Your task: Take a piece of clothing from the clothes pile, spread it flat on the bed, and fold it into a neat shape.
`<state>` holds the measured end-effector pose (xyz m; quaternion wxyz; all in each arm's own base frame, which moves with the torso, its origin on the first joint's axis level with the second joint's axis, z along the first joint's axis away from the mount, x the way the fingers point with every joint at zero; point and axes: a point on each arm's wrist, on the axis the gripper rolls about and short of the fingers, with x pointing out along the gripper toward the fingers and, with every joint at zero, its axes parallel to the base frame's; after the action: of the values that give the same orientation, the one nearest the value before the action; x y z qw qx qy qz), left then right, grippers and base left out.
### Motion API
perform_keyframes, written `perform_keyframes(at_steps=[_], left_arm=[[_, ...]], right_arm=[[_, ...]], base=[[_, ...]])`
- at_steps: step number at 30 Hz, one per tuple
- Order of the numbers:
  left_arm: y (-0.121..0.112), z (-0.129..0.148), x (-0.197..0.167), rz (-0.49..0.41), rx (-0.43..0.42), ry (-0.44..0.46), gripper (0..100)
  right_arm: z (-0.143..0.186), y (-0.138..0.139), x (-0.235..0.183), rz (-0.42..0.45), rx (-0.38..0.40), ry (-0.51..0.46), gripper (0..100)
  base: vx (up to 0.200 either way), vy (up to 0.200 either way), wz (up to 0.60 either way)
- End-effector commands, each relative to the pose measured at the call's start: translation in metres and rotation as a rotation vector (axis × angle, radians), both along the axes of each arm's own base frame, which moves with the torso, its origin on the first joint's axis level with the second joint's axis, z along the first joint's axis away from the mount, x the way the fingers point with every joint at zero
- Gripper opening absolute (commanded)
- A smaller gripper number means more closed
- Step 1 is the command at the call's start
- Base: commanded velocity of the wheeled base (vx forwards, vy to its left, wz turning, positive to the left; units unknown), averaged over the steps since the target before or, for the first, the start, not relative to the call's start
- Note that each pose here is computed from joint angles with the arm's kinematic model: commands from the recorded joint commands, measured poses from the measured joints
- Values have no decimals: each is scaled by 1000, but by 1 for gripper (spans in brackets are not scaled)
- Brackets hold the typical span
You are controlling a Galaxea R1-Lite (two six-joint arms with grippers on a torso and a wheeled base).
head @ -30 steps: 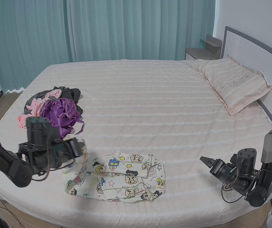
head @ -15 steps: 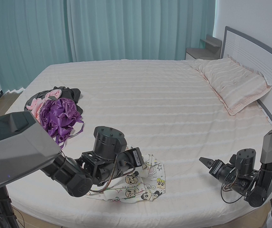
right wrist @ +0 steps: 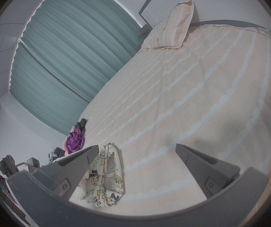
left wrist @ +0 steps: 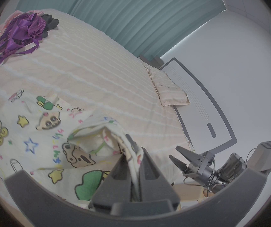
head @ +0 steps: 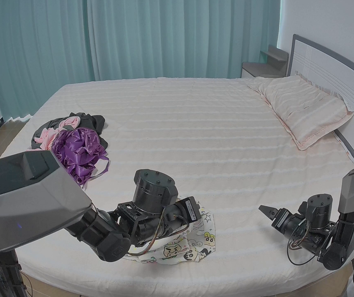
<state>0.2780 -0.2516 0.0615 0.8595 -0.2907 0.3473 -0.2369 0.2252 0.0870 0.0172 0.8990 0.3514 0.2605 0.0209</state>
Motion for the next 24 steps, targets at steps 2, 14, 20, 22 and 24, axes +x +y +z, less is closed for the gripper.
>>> perform_keyframes(at_steps=[2,14,20,22,24], left_arm=[[-1,-2,-3,-10,3,10,100],[18,10,-15,74,0,20,100],[59,31,-31,143,-30,31,100],[71,34,-38,168,-36,43,100],[84,35,-45,200,-50,66,100]], right_arm=[[0,0,0,1,2,-8,100],[-3,1,0,2,-1,4,100],[-5,3,0,15,-1,12,100],[-6,4,-1,22,-2,17,100],[-6,5,-1,24,-2,18,100]], base=[[0,0,0],[0,0,0],[0,0,0],[0,0,0],[-100,0,0]])
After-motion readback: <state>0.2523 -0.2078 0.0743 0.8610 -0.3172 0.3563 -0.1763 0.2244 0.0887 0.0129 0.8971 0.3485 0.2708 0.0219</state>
